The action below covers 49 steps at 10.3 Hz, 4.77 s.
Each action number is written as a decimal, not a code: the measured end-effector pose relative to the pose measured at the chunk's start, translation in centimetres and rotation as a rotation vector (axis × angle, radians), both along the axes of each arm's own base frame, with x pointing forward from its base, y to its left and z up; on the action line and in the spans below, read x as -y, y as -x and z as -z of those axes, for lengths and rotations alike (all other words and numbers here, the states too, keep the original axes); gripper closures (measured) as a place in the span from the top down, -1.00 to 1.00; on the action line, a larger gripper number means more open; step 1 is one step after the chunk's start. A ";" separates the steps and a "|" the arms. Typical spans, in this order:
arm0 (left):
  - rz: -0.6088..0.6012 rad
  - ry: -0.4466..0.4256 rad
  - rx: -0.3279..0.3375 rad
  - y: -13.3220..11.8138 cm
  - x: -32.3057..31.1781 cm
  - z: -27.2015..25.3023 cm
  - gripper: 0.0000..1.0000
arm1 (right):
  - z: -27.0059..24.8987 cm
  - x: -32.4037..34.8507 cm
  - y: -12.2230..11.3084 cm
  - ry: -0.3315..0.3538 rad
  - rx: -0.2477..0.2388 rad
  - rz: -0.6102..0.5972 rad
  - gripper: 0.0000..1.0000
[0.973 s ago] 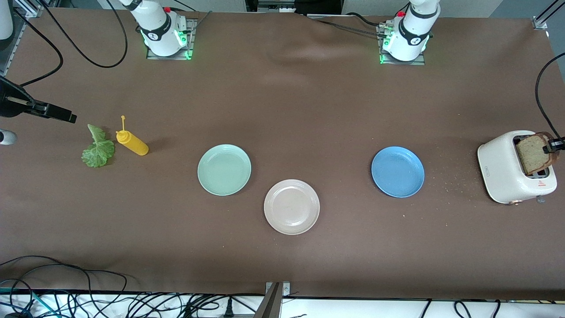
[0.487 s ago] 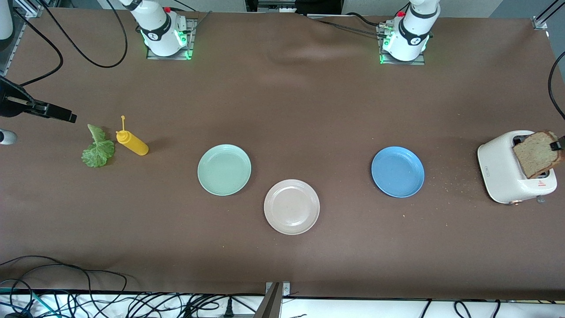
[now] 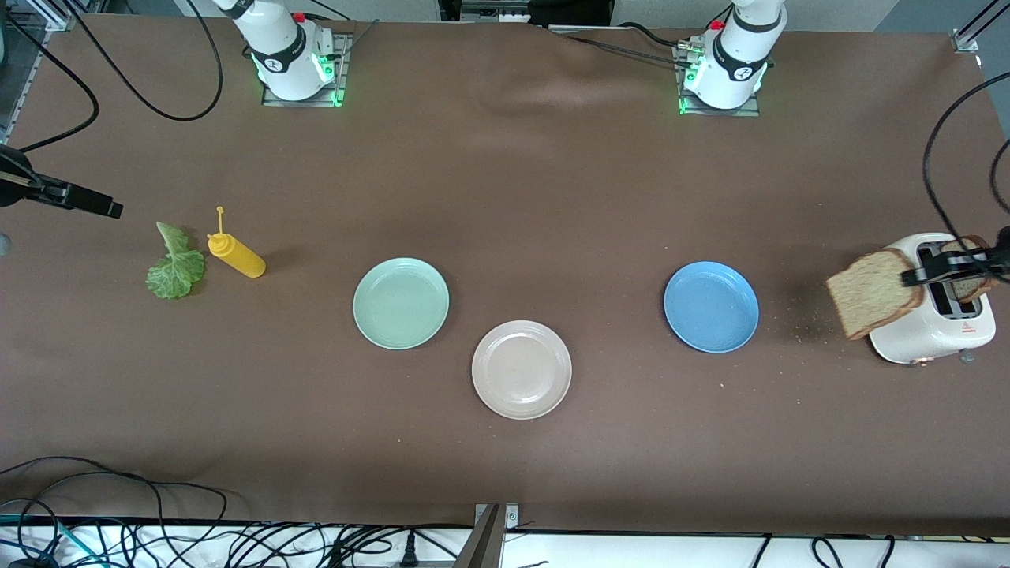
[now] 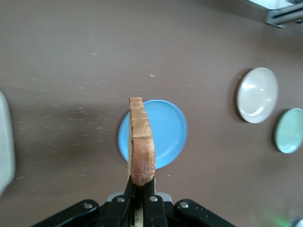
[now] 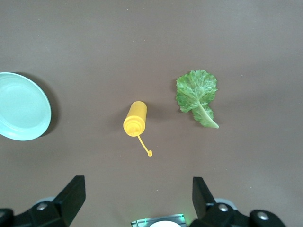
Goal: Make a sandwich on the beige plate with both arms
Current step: 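Lift the toast slice out of the toaster with the left gripper, then place the toast on the beige plate while the right gripper grasps lettuce, then carry the lettuce toward the beige plate while the left gripper withdraws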
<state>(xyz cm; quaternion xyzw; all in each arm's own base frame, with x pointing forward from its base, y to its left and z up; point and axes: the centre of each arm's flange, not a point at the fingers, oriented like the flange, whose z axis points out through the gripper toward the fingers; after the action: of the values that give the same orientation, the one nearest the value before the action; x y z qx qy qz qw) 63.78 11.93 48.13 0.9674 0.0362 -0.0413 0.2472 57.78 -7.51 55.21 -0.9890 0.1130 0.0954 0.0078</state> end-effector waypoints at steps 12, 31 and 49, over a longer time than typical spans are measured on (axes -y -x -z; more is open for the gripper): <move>0.049 0.610 -0.133 -5.9 29.3 14.3 -0.84 | 12.5 5.3 -1.4 0.053 -0.109 -0.189 1.00; -0.144 0.552 -0.060 -5.7 42.9 26.9 -0.84 | 35.1 12.6 7.6 0.021 -0.034 -0.462 0.84; -0.174 0.391 0.051 -7.1 39.3 30.0 1.00 | 12.0 -5.9 -4.9 -0.081 -0.159 -0.577 -0.92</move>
<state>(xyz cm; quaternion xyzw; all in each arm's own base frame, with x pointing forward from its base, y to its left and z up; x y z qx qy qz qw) 70.85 -27.35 18.12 0.8951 0.1045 -0.0015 0.4335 62.66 -1.65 43.19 -0.9686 -0.1761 0.1751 0.0109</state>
